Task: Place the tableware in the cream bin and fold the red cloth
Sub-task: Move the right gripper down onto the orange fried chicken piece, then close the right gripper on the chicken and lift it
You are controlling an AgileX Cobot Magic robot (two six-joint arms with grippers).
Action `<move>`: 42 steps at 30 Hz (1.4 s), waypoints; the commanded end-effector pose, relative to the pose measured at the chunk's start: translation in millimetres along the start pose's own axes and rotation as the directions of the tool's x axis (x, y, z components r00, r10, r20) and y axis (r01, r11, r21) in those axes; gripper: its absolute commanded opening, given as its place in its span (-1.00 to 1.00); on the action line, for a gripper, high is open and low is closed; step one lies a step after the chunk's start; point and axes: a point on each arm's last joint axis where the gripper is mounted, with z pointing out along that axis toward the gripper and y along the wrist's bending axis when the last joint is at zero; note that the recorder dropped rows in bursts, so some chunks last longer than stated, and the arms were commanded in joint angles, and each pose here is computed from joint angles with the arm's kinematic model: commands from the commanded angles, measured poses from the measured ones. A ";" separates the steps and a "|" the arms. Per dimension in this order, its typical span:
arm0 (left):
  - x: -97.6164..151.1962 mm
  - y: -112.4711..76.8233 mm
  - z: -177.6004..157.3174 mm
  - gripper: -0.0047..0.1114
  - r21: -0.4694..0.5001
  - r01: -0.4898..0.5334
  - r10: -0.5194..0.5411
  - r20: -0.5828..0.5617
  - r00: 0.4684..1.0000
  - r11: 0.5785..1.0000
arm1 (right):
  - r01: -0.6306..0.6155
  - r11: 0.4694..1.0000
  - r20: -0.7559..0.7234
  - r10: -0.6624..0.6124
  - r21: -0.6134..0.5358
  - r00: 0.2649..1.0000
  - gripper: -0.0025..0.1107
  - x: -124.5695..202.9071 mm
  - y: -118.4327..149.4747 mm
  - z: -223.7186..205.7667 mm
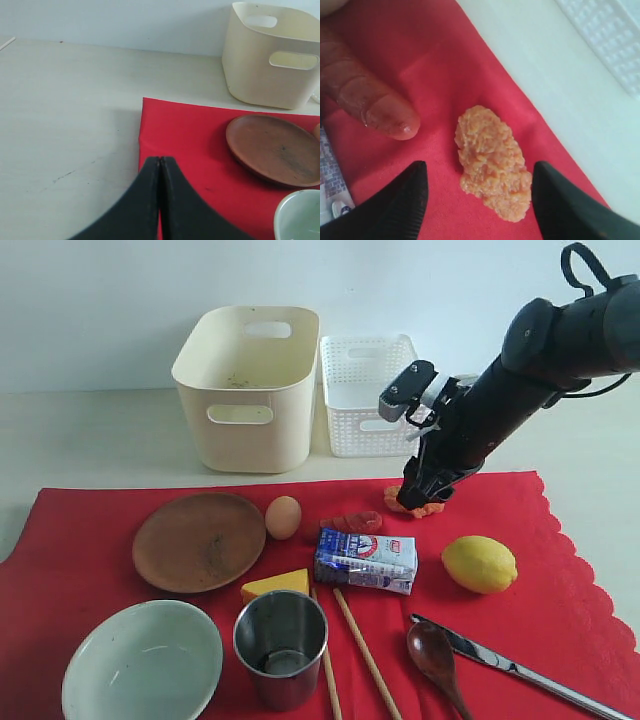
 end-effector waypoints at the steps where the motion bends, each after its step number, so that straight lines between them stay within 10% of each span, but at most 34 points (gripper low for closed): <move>1: -0.1 0.0 0.0 -0.92 0.000 -0.001 0.001 0.013 1.000 1.000 | -0.001 1.000 -0.003 0.001 0.014 1.000 0.09 0.6 -3.5 8.3; 10: -0.1 0.0 0.0 -0.92 0.000 -0.001 0.001 0.013 1.000 1.000 | 0.011 1.000 -0.039 -0.012 -0.016 0.999 -0.03 8.4 -3.3 25.5; 19: -0.1 0.0 0.0 -0.92 0.000 -0.001 0.001 0.013 1.000 1.000 | 0.015 1.000 -0.056 -0.015 -0.011 0.998 -0.96 9.9 -3.8 25.4; 27: -0.1 0.0 0.0 -0.92 0.000 -0.001 0.001 0.013 1.000 1.000 | -0.087 0.996 -0.057 0.087 -0.006 0.995 -0.82 9.9 -3.8 25.4; 35: -0.1 0.0 0.0 -0.92 0.000 -0.001 0.001 0.013 1.000 1.000 | -0.137 0.991 -0.054 0.136 -0.005 0.989 0.29 9.6 -3.6 25.5; 42: -0.1 0.0 0.0 -0.92 0.000 -0.001 0.001 0.013 1.000 1.000 | -0.150 0.989 -0.052 0.150 -0.003 0.987 0.04 9.5 -3.7 25.5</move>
